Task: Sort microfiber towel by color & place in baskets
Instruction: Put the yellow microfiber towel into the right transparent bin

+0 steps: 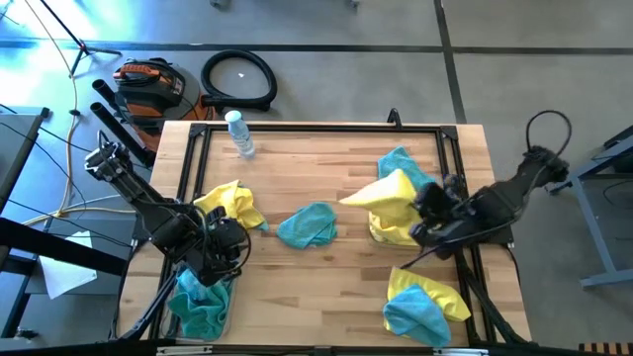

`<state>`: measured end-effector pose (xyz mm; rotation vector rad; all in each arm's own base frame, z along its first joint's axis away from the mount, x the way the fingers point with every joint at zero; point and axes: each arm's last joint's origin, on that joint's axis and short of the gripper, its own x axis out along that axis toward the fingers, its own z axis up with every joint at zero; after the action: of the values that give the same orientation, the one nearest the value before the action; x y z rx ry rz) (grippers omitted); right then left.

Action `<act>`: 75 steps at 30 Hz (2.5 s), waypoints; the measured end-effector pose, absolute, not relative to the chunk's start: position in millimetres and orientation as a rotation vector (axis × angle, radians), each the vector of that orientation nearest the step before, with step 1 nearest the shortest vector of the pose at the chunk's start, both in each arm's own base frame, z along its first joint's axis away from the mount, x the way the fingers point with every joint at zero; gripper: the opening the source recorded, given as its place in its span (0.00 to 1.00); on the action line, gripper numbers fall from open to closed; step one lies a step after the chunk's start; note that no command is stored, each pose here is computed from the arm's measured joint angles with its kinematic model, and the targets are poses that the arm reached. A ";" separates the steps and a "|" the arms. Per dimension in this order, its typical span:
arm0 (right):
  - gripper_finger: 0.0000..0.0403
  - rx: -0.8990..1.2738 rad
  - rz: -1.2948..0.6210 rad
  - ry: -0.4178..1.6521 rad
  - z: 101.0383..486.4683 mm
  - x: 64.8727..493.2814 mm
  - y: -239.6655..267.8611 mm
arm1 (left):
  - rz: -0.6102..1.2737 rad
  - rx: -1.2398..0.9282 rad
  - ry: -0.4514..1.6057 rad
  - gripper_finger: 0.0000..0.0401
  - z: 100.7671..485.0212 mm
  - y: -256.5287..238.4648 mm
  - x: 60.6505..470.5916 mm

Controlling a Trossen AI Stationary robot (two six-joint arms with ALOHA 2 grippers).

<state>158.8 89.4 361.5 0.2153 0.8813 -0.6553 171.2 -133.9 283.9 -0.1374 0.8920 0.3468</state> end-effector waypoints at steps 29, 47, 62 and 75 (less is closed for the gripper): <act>0.00 0.930 -0.320 1.535 332.3 61.6 56.0 | 0.466 -0.276 0.823 0.25 286.9 -109.0 196.6; 0.00 0.534 -0.435 1.022 342.8 71.0 41.4 | 0.484 -0.293 0.814 0.25 287.2 -104.9 199.8; 0.00 -0.083 -0.174 1.322 292.3 112.8 75.9 | 0.464 -0.329 0.778 0.25 289.3 -107.4 203.5; 0.00 0.143 -0.199 1.320 199.0 106.8 59.3 | 0.460 -0.332 0.779 0.25 289.3 -107.6 203.6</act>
<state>106.8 59.3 199.0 0.1425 1.3195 -0.1985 203.6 -107.6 289.3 -0.3320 0.7793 0.4599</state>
